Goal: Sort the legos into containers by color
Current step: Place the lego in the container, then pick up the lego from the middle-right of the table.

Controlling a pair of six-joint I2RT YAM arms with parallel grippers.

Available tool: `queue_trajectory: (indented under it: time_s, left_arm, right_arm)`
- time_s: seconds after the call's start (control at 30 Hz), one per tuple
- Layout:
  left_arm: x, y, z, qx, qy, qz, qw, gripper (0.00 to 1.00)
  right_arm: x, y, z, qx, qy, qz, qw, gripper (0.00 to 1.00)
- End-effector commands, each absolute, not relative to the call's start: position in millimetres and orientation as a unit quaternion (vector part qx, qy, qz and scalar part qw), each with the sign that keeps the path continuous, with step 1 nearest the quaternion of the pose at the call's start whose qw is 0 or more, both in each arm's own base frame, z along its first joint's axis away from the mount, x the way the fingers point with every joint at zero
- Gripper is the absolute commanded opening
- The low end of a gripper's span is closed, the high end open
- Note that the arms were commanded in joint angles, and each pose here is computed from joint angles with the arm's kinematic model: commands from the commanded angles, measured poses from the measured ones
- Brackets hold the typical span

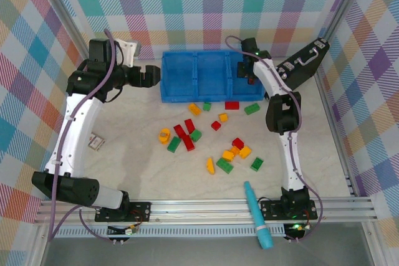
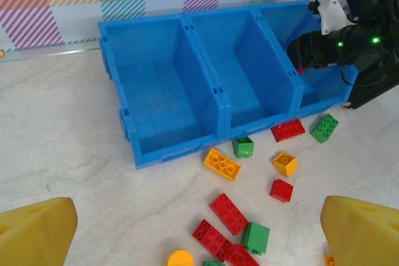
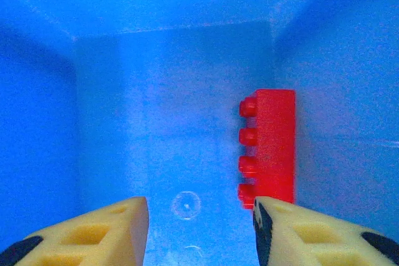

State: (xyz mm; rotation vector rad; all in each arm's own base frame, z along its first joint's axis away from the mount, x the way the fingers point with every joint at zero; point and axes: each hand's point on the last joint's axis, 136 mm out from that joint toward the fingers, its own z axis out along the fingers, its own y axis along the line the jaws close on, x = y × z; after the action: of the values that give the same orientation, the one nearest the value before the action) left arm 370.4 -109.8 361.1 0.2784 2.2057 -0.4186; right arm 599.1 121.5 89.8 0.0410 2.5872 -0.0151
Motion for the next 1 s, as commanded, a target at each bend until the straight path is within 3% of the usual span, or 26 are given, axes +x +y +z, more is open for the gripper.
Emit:
queue_trajectory:
  time_s: [0.0, 0.37, 0.63, 0.97]
  left_arm:
    - [359, -114, 378, 0.118, 0.866, -0.18, 0.451, 1.0]
    - [348, -120, 375, 0.135, 0.861, -0.198, 0.449, 1.0]
    - [347, -126, 365, 0.15, 0.865, -0.191, 0.438, 1.0]
    - [355, -130, 360, 0.155, 0.871, -0.188, 0.427, 1.0]
  right_arm:
    - [595, 135, 149, 0.012, 0.948, 0.02, 0.317, 0.48]
    - [512, 141, 182, 0.116, 0.953, 0.056, 0.274, 0.5]
    - [449, 128, 149, 0.213, 0.949, 0.044, 0.228, 0.53]
    - [435, 128, 102, 0.273, 0.941, 0.055, 0.194, 0.58]
